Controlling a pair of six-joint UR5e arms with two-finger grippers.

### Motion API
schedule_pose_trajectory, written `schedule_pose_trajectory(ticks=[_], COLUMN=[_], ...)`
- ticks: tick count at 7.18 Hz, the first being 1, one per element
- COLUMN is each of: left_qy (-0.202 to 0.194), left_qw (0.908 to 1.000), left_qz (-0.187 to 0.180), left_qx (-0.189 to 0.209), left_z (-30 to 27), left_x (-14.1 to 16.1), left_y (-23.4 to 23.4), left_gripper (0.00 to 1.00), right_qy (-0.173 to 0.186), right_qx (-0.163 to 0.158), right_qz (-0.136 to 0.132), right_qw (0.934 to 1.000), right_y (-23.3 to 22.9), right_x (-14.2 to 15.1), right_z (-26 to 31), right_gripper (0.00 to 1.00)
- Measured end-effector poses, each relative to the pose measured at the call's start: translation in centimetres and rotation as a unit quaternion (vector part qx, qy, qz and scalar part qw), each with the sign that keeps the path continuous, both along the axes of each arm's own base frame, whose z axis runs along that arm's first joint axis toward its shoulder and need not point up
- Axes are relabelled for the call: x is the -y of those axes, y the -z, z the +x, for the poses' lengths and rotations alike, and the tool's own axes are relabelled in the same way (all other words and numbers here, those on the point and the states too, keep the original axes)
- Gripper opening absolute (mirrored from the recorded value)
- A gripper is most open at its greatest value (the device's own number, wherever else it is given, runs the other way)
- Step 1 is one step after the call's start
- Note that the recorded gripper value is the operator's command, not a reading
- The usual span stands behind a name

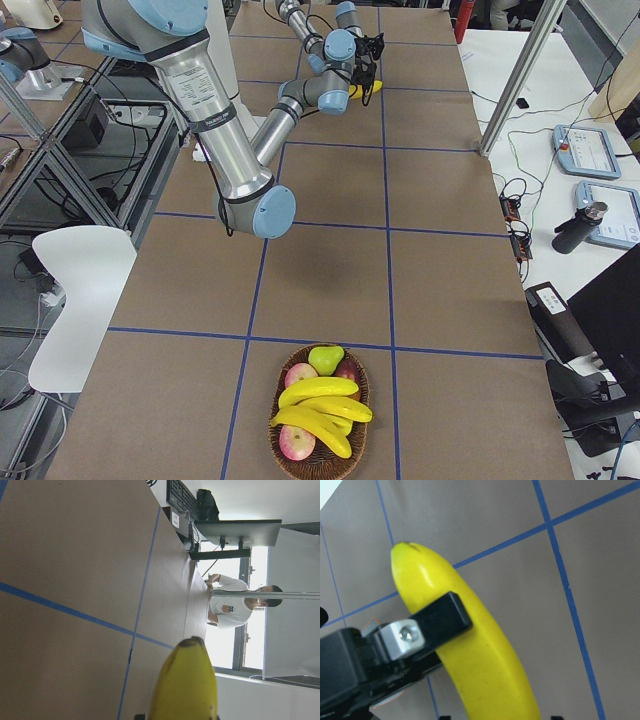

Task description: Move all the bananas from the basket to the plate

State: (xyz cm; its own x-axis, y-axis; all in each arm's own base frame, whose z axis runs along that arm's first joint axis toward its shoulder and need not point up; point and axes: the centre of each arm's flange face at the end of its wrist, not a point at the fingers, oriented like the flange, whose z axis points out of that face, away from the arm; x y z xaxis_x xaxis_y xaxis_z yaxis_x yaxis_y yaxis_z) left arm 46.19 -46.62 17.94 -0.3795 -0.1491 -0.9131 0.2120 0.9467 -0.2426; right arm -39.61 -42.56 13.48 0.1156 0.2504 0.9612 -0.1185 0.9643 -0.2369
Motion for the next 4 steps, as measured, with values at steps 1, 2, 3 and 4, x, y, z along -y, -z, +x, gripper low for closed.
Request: schedule_pose_trajectory(ticks=[1,2,3,4], left_qy=[0.005,0.012,0.018,0.021], left_qw=[0.9999,0.9995,0.9979,0.9937], left_qz=[-0.006,-0.006,0.004,0.019], left_qx=[0.011,0.03,0.063,0.108], left_z=[-0.8,-2.6,-5.0,-7.9], left_x=[0.2,0.6,1.0,1.4], left_y=[-2.0,-4.8,-8.6,-13.7], left_gripper=[0.0,0.0,0.0,0.0], right_qy=[-0.012,-0.028,-0.046,-0.061], right_qx=[-0.003,-0.013,-0.027,-0.045], right_qz=[-0.002,-0.008,-0.013,-0.015], right_qw=[0.9999,0.9995,0.9985,0.997], right_y=[-0.9,-2.6,-4.6,-6.9], right_x=[0.6,1.5,2.6,3.6], right_z=[1.6,3.3,4.8,6.1], right_gripper=[1.0,1.0,1.0,1.0])
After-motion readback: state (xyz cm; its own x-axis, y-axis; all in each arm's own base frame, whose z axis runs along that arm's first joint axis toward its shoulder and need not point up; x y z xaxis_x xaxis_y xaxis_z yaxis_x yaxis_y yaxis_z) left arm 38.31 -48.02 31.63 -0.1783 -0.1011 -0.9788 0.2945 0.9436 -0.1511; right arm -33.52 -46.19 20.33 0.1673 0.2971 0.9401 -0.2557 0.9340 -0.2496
